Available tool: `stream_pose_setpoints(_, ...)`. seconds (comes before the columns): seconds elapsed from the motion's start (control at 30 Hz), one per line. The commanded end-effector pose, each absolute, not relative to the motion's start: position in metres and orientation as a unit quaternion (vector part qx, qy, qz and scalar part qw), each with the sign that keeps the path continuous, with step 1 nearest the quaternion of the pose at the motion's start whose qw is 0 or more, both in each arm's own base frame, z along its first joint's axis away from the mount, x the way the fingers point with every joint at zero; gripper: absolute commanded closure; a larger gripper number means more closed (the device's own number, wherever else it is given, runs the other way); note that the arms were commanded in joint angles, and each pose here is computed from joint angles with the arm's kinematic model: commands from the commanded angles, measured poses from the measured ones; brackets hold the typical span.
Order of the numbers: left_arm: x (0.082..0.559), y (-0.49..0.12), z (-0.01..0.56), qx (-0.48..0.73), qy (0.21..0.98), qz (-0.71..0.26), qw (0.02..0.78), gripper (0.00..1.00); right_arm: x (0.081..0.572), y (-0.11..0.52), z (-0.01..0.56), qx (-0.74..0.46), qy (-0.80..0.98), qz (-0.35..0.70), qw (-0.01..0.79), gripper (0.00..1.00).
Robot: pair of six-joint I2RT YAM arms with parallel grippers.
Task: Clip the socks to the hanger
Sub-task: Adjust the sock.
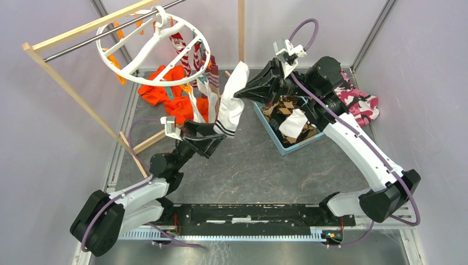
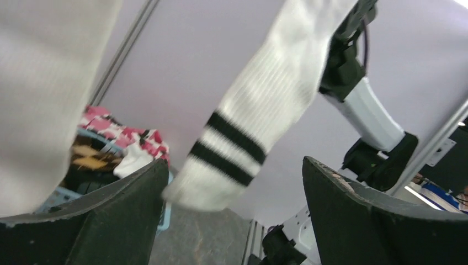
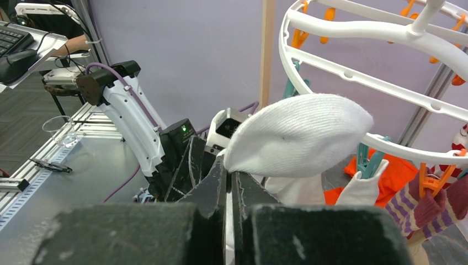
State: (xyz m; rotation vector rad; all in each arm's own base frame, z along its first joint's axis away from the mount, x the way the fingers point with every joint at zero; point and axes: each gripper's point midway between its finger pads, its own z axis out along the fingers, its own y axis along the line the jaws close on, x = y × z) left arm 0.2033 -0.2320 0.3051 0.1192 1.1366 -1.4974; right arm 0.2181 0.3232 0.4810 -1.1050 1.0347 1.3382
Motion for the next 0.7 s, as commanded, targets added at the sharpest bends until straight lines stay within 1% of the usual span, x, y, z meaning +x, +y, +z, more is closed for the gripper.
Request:
stream_pose_setpoints(0.0, 0.182, -0.235, 0.361, 0.103, 0.404, -0.678, 0.605, 0.11, 0.211, 0.318, 0.494, -0.465, 0.416, 0.561, 0.544, 1.00)
stream_pose_setpoints(0.03, 0.182, -0.236, 0.364, 0.104, 0.403, -0.680, 0.603, 0.20, 0.213, 0.318, 0.491, -0.466, 0.421, 0.554, 0.546, 1.00)
stream_pose_setpoints(0.1, 0.183, -0.238, 0.367, 0.104, 0.404, -0.684, 0.598, 0.52, 0.220, 0.315, 0.487, -0.464, 0.432, 0.543, 0.551, 1.00)
stream_pose_setpoints(0.13, 0.184, -0.238, 0.367, 0.103, 0.406, -0.686, 0.595, 0.63, 0.225, 0.311, 0.485, -0.460, 0.440, 0.537, 0.554, 1.00)
stream_pose_setpoints(0.2, 0.185, -0.239, 0.363, 0.102, 0.417, -0.682, 0.592, 0.80, 0.232, 0.306, 0.481, -0.454, 0.451, 0.526, 0.560, 1.00)
stream_pose_setpoints(0.23, 0.186, -0.239, 0.360, 0.100, 0.424, -0.678, 0.592, 0.93, 0.238, 0.302, 0.478, -0.449, 0.460, 0.518, 0.564, 1.00)
stream_pose_setpoints(0.27, 0.188, -0.240, 0.356, 0.100, 0.435, -0.671, 0.592, 0.96, 0.244, 0.300, 0.475, -0.449, 0.468, 0.505, 0.570, 1.00)
stream_pose_setpoints(0.3, 0.189, -0.240, 0.352, 0.102, 0.447, -0.662, 0.593, 0.98, 0.251, 0.296, 0.468, -0.445, 0.481, 0.490, 0.574, 1.00)
stream_pose_setpoints(0.47, 0.191, -0.239, 0.338, 0.131, 0.505, -0.604, 0.603, 0.98, 0.265, 0.283, 0.439, -0.441, 0.516, 0.456, 0.575, 1.00)
stream_pose_setpoints(0.57, 0.187, -0.242, 0.334, 0.153, 0.529, -0.589, 0.591, 0.98, 0.269, 0.280, 0.424, -0.442, 0.533, 0.444, 0.568, 0.98)
stream_pose_setpoints(0.6, 0.186, -0.243, 0.335, 0.157, 0.534, -0.589, 0.585, 0.98, 0.272, 0.279, 0.419, -0.444, 0.538, 0.437, 0.568, 0.97)
stream_pose_setpoints(0.63, 0.186, -0.244, 0.335, 0.157, 0.543, -0.590, 0.576, 0.98, 0.275, 0.278, 0.414, -0.447, 0.544, 0.426, 0.568, 0.93)
stream_pose_setpoints(0.67, 0.187, -0.246, 0.336, 0.151, 0.552, -0.593, 0.566, 0.98, 0.278, 0.277, 0.407, -0.449, 0.551, 0.416, 0.567, 0.84)
